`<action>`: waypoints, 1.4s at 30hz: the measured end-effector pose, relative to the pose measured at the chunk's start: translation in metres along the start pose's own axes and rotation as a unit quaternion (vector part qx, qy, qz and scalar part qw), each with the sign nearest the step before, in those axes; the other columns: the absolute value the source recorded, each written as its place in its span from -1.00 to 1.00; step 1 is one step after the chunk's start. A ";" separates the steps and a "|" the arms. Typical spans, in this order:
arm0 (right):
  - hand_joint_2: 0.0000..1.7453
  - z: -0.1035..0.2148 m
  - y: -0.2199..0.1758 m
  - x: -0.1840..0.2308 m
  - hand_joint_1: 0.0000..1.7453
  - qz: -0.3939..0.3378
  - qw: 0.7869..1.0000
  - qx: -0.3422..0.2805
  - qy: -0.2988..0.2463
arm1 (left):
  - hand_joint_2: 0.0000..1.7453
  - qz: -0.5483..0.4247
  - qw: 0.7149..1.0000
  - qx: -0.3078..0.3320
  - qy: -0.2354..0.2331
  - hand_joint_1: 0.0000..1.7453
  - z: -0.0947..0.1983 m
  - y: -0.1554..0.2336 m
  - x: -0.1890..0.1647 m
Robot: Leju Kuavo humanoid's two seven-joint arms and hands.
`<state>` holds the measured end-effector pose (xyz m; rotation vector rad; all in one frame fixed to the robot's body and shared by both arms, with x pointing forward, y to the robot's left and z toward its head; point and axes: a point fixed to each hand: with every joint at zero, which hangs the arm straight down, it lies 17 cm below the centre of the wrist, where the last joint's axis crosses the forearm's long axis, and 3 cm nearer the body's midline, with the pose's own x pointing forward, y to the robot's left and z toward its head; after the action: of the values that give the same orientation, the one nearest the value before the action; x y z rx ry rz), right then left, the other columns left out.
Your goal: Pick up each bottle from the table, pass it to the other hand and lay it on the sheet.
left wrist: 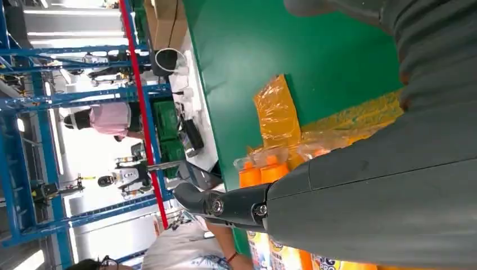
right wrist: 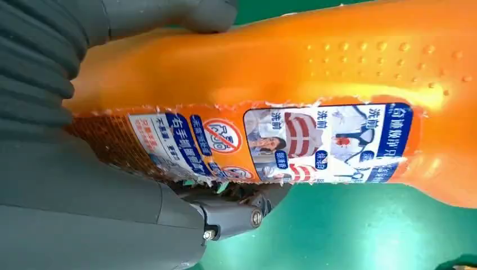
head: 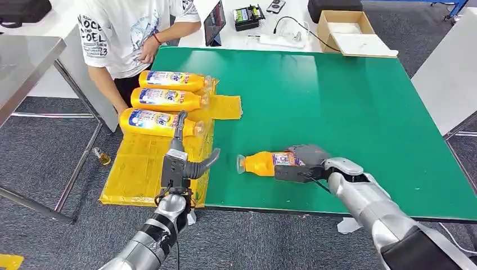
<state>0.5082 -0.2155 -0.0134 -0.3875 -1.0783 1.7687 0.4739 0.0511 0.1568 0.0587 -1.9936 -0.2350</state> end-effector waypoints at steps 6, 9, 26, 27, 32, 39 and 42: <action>1.00 0.002 0.001 -0.004 1.00 -0.003 1.000 0.002 0.002 | 1.00 0.003 1.000 0.000 -0.001 -1.00 -0.001 -0.002 0.002; 1.00 0.002 0.001 -0.004 1.00 -0.002 1.000 0.002 0.002 | 1.00 0.003 1.000 0.001 -0.001 -1.00 -0.001 -0.002 0.002; 1.00 0.090 -0.177 0.165 1.00 -0.134 0.805 -0.566 -0.120 | 1.00 -0.004 1.000 0.011 0.007 -1.00 0.007 0.004 -0.005; 1.00 0.099 -0.183 0.163 1.00 -0.140 0.792 -0.583 -0.119 | 1.00 -0.004 1.000 0.012 0.007 -1.00 0.006 0.005 -0.004; 1.00 0.121 -0.195 0.160 1.00 -0.160 0.763 -0.616 -0.113 | 1.00 -0.003 1.000 0.015 0.007 -1.00 0.006 0.006 -0.004; 1.00 0.137 -0.200 0.153 1.00 -0.175 0.737 -0.644 -0.106 | 1.00 0.015 1.000 0.018 0.009 -1.00 0.004 0.007 -0.002; 1.00 0.136 -0.196 0.149 1.00 -0.195 0.734 -0.641 -0.109 | 1.00 0.060 0.998 0.005 0.015 -1.00 0.004 0.002 -0.002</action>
<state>0.4617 -0.1310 0.2510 -0.6925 -2.2725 0.4434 0.4712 0.0540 0.1542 -0.0505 -1.9607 -0.1472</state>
